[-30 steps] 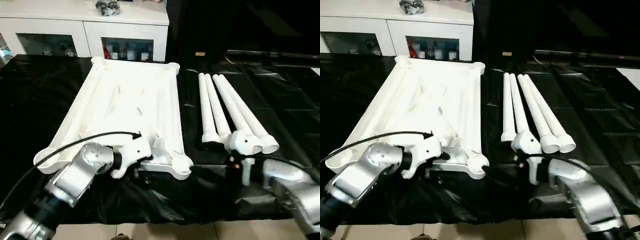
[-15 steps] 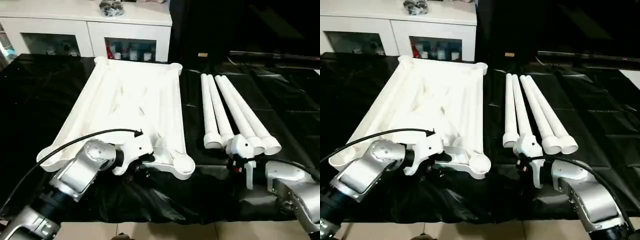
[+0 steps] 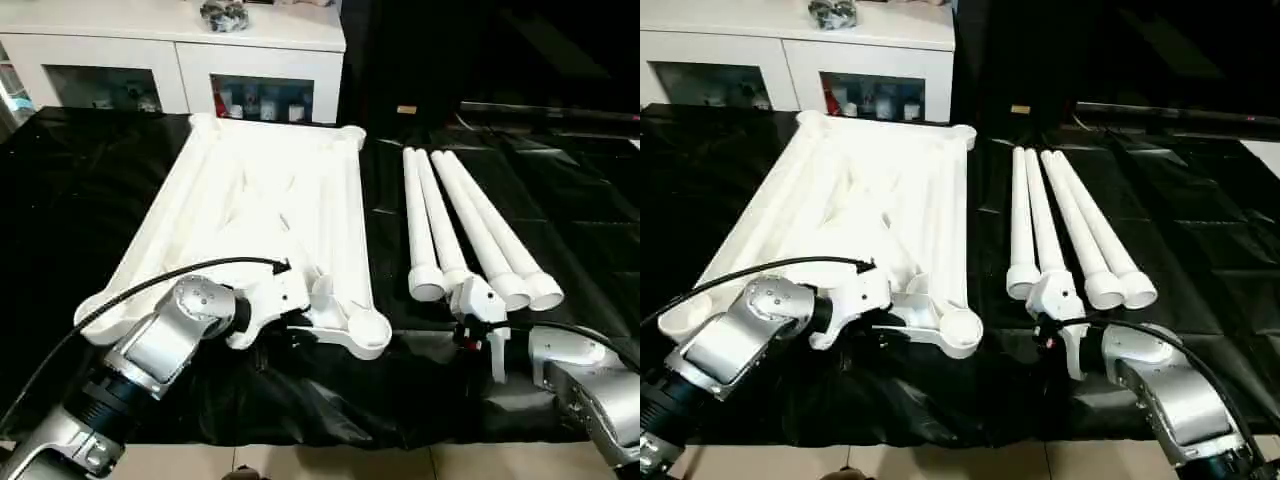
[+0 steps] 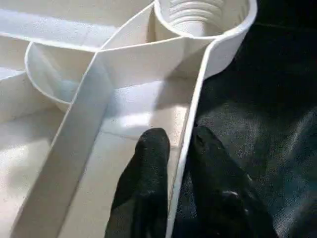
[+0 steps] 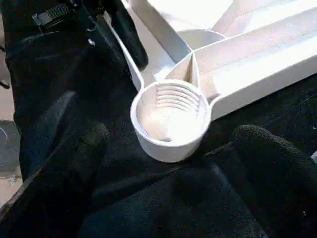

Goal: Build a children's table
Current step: Move table base

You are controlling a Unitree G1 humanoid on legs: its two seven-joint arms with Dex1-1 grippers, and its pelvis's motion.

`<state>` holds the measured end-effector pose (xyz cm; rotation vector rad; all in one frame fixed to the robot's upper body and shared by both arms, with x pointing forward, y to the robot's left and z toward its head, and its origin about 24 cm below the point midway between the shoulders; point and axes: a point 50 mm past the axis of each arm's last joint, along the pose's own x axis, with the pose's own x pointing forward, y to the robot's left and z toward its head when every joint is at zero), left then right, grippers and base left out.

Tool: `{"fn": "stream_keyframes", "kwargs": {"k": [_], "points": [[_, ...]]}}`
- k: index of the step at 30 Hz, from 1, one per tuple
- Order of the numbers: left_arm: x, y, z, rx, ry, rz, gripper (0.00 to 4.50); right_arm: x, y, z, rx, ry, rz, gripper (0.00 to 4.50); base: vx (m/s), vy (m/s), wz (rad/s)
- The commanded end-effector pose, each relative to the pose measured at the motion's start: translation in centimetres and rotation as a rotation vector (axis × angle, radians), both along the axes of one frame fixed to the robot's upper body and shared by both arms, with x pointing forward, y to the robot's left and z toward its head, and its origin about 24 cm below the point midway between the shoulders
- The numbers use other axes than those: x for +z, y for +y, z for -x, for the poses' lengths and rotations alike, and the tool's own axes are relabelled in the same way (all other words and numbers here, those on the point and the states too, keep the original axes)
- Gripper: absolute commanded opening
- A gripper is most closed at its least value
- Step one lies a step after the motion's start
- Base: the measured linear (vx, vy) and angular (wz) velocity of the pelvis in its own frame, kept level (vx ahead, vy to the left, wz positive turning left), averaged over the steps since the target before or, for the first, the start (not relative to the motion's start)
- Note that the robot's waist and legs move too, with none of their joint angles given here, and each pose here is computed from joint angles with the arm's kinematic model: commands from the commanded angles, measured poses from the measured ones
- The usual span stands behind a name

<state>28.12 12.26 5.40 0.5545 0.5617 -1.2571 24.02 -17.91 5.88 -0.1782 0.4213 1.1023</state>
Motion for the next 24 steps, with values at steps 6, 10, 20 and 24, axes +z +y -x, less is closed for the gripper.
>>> {"fn": "stream_keyframes", "kwargs": {"k": [6, 10, 20, 24], "points": [[0.7, -0.3, 0.2, 0.129, -0.048, 0.006, 0.3, 1.4, 0.7, 0.1, 0.008, -0.039, 0.003, 4.5, 0.0, 0.0, 0.0], [0.7, -0.4, 0.8, 0.168, -0.055, 0.007, 0.16, 1.6, 0.9, 0.1, 0.006, -0.043, 0.008, 4.5, 0.0, 0.0, 0.0], [0.9, -1.1, 0.7, 0.268, -0.11, 0.038, 0.03, 1.4, 1.1, -0.3, 0.002, -0.047, 0.027, 4.5, 0.0, 0.0, 0.0], [1.2, -0.9, -0.1, 0.303, -0.172, 0.043, 0.03, 1.4, 1.1, -0.4, -0.001, -0.047, 0.025, 4.5, 0.0, 0.0, 0.0]]}}
